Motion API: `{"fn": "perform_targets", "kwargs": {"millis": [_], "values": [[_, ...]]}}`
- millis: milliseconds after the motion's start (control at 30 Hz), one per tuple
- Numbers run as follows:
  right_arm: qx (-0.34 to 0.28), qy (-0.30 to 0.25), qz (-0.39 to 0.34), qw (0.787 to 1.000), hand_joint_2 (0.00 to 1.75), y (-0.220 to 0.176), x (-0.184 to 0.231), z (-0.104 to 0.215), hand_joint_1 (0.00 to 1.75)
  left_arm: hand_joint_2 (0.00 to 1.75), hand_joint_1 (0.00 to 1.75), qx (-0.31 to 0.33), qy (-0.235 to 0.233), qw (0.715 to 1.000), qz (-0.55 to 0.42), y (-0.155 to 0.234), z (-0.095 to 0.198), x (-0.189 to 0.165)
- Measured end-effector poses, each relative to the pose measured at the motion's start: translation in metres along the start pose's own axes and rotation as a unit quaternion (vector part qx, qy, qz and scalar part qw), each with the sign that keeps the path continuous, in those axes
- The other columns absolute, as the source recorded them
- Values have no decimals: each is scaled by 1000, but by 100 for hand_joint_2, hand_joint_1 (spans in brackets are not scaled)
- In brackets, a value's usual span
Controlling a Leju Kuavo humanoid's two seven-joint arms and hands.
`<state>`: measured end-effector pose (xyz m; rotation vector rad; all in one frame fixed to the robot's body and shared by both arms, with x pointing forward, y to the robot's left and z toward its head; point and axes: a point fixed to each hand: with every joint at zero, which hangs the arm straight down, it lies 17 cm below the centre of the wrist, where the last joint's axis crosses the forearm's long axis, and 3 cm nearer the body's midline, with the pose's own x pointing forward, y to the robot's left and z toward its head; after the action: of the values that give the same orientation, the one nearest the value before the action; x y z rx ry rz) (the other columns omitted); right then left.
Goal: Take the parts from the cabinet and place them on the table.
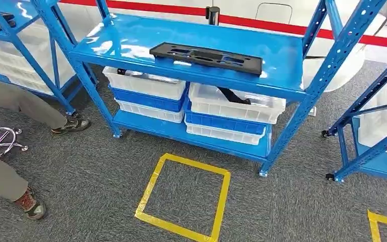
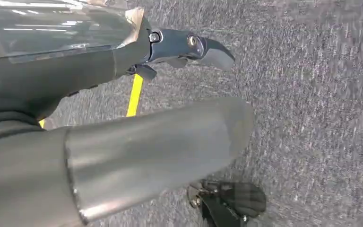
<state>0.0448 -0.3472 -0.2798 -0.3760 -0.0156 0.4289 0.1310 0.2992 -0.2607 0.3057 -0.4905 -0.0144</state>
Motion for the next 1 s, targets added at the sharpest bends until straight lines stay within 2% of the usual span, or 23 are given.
{"fn": "perform_targets", "kwargs": {"millis": [100, 267, 433, 733, 900, 1000], "values": [[-32, -18, -42, 998, 175, -17, 8, -3, 0, 0, 0, 0, -1, 1000, 1, -1, 0, 1], [-41, -16, -65, 997, 175, -27, 3, -5, 0, 0, 0, 1, 4, 1000, 3, -1, 1, -4], [-85, -52, -120, 988, 175, -55, 17, -7, 0, 0, 0, 6, 1, 1000, 6, 2, 0, -2], [-200, -161, -194, 947, 175, -142, 37, -2, 0, 0, 0, 8, 3, 1000, 11, 1, 1, -3], [-251, -227, -196, 920, 175, -190, 75, 13, 0, 0, 0, 25, 6, 1000, 7, 4, 0, 0], [-261, -246, -202, 911, 175, -199, 94, 20, 0, 0, 0, 29, 6, 1000, 5, 9, -2, 1]]}}
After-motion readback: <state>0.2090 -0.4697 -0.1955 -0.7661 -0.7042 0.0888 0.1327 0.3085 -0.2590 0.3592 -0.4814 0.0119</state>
